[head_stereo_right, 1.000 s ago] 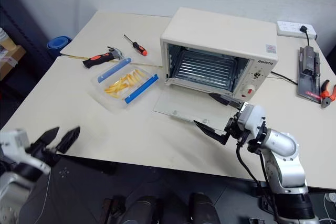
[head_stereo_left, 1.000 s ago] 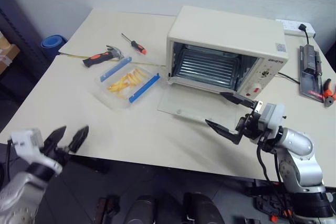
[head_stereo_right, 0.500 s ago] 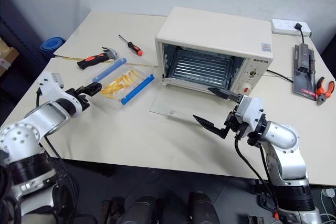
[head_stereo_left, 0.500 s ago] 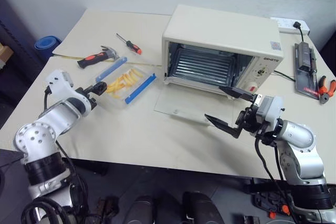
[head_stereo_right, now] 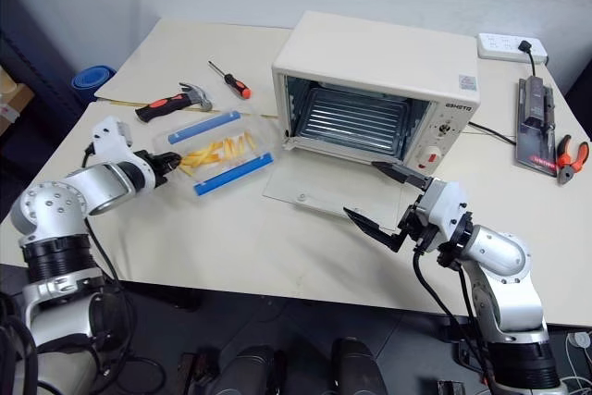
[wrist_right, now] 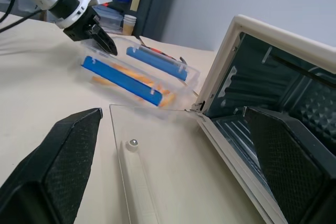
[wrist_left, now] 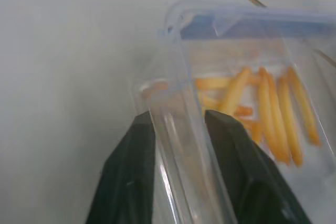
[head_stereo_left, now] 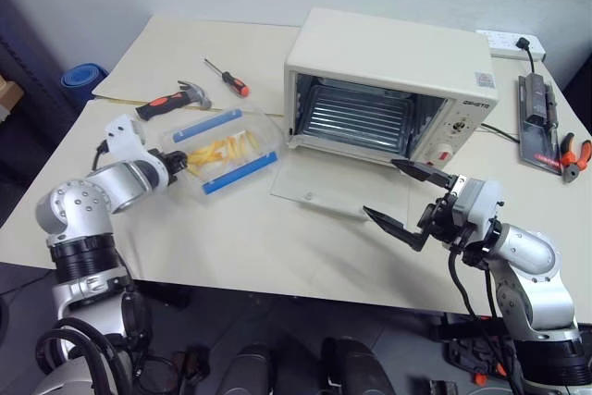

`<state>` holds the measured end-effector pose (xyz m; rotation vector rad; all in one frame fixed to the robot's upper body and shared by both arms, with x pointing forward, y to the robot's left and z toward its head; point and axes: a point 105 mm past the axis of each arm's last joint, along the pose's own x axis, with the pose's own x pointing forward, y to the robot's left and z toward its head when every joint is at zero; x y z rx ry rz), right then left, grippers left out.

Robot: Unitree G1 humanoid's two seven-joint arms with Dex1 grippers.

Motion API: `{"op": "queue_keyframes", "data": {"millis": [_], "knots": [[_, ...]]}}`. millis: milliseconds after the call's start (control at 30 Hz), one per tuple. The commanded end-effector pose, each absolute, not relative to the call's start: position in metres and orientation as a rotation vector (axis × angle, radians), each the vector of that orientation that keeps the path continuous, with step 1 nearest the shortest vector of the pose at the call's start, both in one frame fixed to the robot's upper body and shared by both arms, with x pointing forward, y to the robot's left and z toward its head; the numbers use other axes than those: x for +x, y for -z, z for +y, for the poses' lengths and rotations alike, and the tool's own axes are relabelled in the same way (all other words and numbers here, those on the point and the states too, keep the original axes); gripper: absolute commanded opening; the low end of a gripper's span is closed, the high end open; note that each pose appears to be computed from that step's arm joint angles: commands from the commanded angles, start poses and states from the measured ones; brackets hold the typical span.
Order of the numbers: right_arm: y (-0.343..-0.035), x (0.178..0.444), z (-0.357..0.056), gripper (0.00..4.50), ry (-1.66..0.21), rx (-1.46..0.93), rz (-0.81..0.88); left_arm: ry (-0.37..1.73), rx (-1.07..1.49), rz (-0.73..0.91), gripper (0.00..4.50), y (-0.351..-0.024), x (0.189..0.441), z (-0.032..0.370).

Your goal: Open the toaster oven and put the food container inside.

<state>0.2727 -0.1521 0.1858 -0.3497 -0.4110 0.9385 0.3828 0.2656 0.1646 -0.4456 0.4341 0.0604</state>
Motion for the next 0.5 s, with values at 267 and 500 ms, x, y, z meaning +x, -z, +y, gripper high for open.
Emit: {"op": "queue_keyframes", "data": {"millis": [267, 500], "knots": [[-0.184, 0.267, -0.171, 4.5, -0.876, -0.381, -0.41, 0.255, -0.186, 0.442, 0.01, -0.227, 0.366, 0.253], [-0.171, 0.26, -0.177, 4.5, -0.836, -0.372, -0.372, 0.505, -0.094, 0.48, 0.01, -0.229, 0.383, 0.161]]}}
